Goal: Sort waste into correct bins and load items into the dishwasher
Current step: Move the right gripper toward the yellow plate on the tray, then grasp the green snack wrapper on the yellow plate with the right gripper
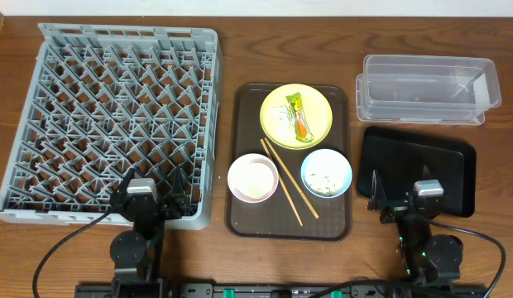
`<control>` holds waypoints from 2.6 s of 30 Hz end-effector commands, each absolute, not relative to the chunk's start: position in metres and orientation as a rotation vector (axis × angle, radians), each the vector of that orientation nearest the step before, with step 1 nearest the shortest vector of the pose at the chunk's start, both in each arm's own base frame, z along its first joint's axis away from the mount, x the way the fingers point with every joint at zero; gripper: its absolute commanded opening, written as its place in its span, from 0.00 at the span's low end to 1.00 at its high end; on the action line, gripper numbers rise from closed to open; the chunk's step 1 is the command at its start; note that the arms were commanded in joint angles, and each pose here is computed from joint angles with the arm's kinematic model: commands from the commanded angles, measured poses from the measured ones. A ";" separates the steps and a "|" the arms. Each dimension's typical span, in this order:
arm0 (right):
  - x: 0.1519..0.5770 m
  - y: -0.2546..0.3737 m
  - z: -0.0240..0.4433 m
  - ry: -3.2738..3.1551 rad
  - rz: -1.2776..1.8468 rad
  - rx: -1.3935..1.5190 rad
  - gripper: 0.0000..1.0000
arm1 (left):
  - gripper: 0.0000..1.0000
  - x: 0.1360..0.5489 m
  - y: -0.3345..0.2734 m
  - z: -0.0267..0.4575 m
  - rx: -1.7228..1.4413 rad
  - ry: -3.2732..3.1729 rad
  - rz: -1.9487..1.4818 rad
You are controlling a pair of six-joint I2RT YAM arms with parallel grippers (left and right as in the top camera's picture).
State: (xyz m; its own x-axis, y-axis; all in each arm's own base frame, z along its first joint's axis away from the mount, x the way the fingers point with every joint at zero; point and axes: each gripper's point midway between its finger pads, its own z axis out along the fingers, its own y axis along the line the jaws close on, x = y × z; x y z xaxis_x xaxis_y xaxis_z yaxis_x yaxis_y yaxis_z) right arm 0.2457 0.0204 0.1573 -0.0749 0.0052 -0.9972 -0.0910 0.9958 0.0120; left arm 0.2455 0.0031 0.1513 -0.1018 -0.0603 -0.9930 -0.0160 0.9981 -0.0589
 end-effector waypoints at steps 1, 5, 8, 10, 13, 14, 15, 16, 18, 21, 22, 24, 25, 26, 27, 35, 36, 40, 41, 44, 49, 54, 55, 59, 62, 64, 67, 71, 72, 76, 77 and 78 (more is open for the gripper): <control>0.246 0.020 0.155 1.651 0.076 -0.073 0.99 | 0.96 0.244 0.001 0.137 -0.038 1.723 -0.031; 0.246 0.020 0.155 1.650 0.076 -0.073 0.99 | 0.97 0.244 0.001 0.137 -0.039 1.723 -0.031; 0.246 0.020 0.155 1.650 0.076 -0.073 0.99 | 0.97 0.244 0.001 0.137 -0.039 1.723 -0.031; 0.246 0.020 0.155 1.650 0.076 -0.073 0.99 | 0.96 0.244 0.001 0.137 -0.038 1.723 -0.032; 0.246 0.019 0.155 1.650 0.070 -0.068 0.99 | 0.96 0.244 0.001 0.137 -0.038 1.723 -0.031; 0.246 0.019 0.155 1.651 0.070 -0.068 0.99 | 0.97 0.244 0.001 0.137 -0.038 1.723 -0.031; 0.246 0.019 0.155 1.651 0.070 -0.067 0.99 | 0.96 0.244 0.001 0.137 -0.038 1.723 -0.032; 0.246 0.019 0.155 1.651 0.070 -0.067 0.99 | 0.97 0.244 0.001 0.137 -0.038 1.723 -0.031; 0.246 0.019 0.155 1.652 0.070 -0.067 0.99 | 0.97 0.244 0.001 0.137 -0.038 1.723 -0.031; 0.246 0.023 0.158 1.642 0.105 -0.064 0.99 | 0.96 0.244 0.001 0.139 -0.038 1.716 -0.031; 0.246 0.024 0.158 1.639 0.114 -0.061 0.99 | 0.97 0.244 0.001 0.139 -0.039 1.716 -0.033; 0.245 0.024 0.160 1.637 0.137 -0.037 0.99 | 0.97 0.244 0.001 0.140 -0.070 1.720 -0.059; 0.245 0.023 0.162 1.633 0.142 -0.029 0.99 | 0.97 0.243 0.001 0.141 -0.081 1.722 -0.068; 0.245 0.023 0.164 1.632 0.143 -0.026 0.99 | 0.96 0.242 0.001 0.143 -0.082 1.729 -0.068; 0.245 0.023 0.166 1.633 0.143 -0.026 0.99 | 0.97 0.242 0.001 0.145 -0.082 1.737 -0.067; 0.247 0.024 0.189 1.723 0.145 -0.027 0.99 | 0.96 0.233 0.001 0.170 -0.098 1.895 -0.070; 0.249 0.025 0.193 1.744 0.147 -0.028 0.99 | 0.97 0.232 0.001 0.174 -0.112 1.928 -0.078; 0.265 0.030 0.206 1.854 0.171 -0.046 0.99 | 0.97 0.231 0.001 0.184 -0.140 2.067 -0.084; 0.269 0.032 0.209 1.886 0.177 -0.049 0.99 | 0.97 0.231 0.001 0.186 -0.144 2.101 -0.084; 0.283 0.038 0.213 1.996 0.211 -0.066 0.99 | 0.97 0.229 0.001 0.189 -0.156 2.214 -0.081; 0.305 0.047 0.214 2.232 0.262 -0.077 0.99 | 0.97 0.223 0.001 0.189 -0.172 2.409 -0.072; 0.326 0.049 0.216 2.369 0.268 -0.075 0.99 | 0.97 0.222 0.001 0.187 -0.178 2.489 -0.068; 0.330 0.056 0.218 2.373 0.314 -0.094 0.99 | 0.97 0.222 0.001 0.186 -0.179 2.492 -0.067; 0.347 0.084 0.226 2.295 0.479 -0.206 0.99 | 0.97 0.222 0.001 0.187 -0.179 2.491 -0.068; 0.356 0.095 0.226 2.272 0.476 -0.241 0.99 | 0.97 0.222 0.001 0.187 -0.178 2.490 -0.068; 0.361 0.104 0.227 2.279 0.449 -0.267 0.99 | 0.97 0.222 0.001 0.187 -0.178 2.490 -0.068; 0.371 0.116 0.232 2.309 0.375 -0.296 0.99 | 0.97 0.222 0.001 0.187 -0.178 2.490 -0.068; 0.383 0.142 0.227 2.376 0.348 -0.362 0.99 | 0.97 0.222 0.001 0.187 -0.179 2.491 -0.068; 0.387 0.147 0.223 2.394 0.344 -0.376 0.99 | 0.97 0.222 0.001 0.187 -0.179 2.491 -0.068; 0.401 0.169 0.191 2.475 0.305 -0.420 0.99 | 0.97 0.222 0.001 0.187 -0.178 2.490 -0.068; 0.404 0.173 0.178 2.498 0.282 -0.423 0.99 | 0.97 0.222 0.001 0.187 -0.178 2.490 -0.068; 0.407 0.175 0.167 2.517 0.264 -0.415 0.99 | 0.97 0.222 0.001 0.187 -0.179 2.491 -0.068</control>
